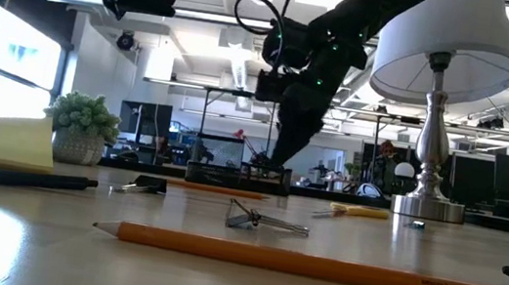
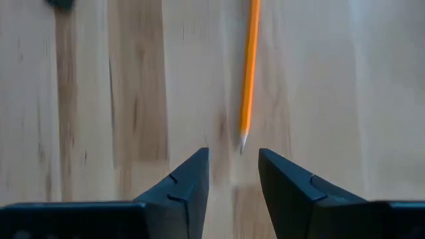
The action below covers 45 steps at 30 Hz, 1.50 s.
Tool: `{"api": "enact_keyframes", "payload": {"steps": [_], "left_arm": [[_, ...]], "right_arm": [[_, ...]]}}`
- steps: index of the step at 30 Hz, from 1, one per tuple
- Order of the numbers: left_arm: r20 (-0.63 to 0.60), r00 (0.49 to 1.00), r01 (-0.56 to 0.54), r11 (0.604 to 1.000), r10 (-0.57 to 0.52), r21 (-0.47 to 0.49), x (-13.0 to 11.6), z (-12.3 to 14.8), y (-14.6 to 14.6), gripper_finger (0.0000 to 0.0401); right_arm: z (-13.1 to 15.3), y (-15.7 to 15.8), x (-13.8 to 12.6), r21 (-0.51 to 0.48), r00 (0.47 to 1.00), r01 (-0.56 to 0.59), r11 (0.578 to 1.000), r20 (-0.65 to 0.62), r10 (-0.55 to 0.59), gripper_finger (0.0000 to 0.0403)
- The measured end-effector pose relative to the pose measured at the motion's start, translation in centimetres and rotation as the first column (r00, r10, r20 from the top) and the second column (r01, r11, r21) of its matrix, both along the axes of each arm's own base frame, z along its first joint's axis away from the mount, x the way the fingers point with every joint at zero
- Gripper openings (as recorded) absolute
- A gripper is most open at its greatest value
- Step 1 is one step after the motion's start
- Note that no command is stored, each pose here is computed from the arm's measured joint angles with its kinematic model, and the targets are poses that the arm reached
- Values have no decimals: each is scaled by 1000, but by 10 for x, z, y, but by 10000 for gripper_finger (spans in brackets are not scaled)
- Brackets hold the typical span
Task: Pick and place office supplies into organizer
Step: Put the top black binder clip into the bottom left slot of the desk organizer
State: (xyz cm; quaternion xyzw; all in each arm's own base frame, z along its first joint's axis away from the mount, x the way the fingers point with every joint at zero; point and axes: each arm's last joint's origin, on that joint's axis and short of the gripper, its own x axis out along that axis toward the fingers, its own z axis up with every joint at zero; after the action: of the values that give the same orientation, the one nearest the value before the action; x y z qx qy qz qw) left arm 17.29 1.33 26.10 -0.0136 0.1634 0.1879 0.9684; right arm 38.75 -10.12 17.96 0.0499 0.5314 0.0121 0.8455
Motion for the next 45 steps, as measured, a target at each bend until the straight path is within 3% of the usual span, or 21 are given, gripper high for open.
{"api": "enact_keyframes", "payload": {"steps": [8,11,14,18,23,28,32,36,40,45], "left_arm": [[-51,999,6,996,-10,-85,-3,-7,-1,152],[-49,999,17,996,-22,-90,-2,-7,-2,152],[-56,998,18,996,-23,-90,-3,-8,-2,152],[-60,998,18,996,-23,-90,-3,-8,-2,152],[-64,998,18,996,-24,-89,-3,-8,-2,152],[-72,997,22,995,-29,-96,-3,-9,-2,152],[-81,996,11,986,-25,-168,-3,-12,-2,152],[-84,996,-31,975,12,-221,0,-15,-2,152],[-74,991,-122,969,109,-216,4,-17,0,152],[-52,992,-122,969,114,-214,12,-14,1,152]], "right_arm": [[7,-1,13,24,988,-2,1000,155,-2,124],[11,-3,18,-24,973,-38,999,227,42,124],[13,-4,20,-39,968,-3,999,252,13,124],[18,-1,15,-21,976,8,1000,220,-3,124],[14,23,6,39,997,27,999,64,-30,124],[1,63,-9,-99,994,84,992,-66,-91,123],[7,84,-37,-128,987,161,979,41,-157,123],[13,95,-72,-58,956,228,972,201,-212,123],[17,108,-104,-18,914,217,976,356,-196,123],[5,128,-132,-64,860,165,984,499,-112,123]]}}
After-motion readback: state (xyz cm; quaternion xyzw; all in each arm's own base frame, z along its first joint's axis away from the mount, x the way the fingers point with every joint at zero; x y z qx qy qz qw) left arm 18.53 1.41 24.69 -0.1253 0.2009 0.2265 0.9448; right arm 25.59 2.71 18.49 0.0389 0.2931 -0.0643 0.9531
